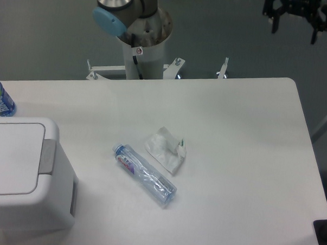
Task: Open the trash can
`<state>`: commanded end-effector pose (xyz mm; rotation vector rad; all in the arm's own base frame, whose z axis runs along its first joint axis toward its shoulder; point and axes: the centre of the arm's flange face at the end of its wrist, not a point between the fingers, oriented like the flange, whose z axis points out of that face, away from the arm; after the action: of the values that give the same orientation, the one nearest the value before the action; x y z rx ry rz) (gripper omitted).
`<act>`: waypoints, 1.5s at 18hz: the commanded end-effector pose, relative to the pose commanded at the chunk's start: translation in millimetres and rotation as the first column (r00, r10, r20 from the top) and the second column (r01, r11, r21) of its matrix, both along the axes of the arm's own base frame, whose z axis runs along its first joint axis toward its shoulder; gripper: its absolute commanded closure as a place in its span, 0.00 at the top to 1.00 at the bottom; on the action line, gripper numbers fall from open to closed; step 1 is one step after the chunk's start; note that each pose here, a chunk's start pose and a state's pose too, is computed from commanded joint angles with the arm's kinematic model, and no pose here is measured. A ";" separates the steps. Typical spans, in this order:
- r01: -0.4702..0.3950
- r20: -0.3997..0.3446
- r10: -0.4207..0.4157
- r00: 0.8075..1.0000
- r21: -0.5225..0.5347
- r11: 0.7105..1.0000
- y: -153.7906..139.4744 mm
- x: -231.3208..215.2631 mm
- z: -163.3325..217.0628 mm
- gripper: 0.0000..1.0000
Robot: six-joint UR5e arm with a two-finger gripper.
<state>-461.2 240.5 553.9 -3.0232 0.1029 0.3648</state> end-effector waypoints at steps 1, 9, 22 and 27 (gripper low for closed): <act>-0.019 0.009 0.019 1.000 0.026 0.999 15.3 7.9 0.1 1.00; -0.393 0.120 0.374 0.920 0.283 0.875 123.3 61.6 20.1 1.00; -0.648 0.356 0.542 0.761 0.403 0.646 270.6 174.4 12.9 1.00; -0.619 0.364 0.505 0.783 0.378 0.688 309.0 192.4 -5.4 1.00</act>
<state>-268.8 549.5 548.4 -2.4878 -0.8416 0.0451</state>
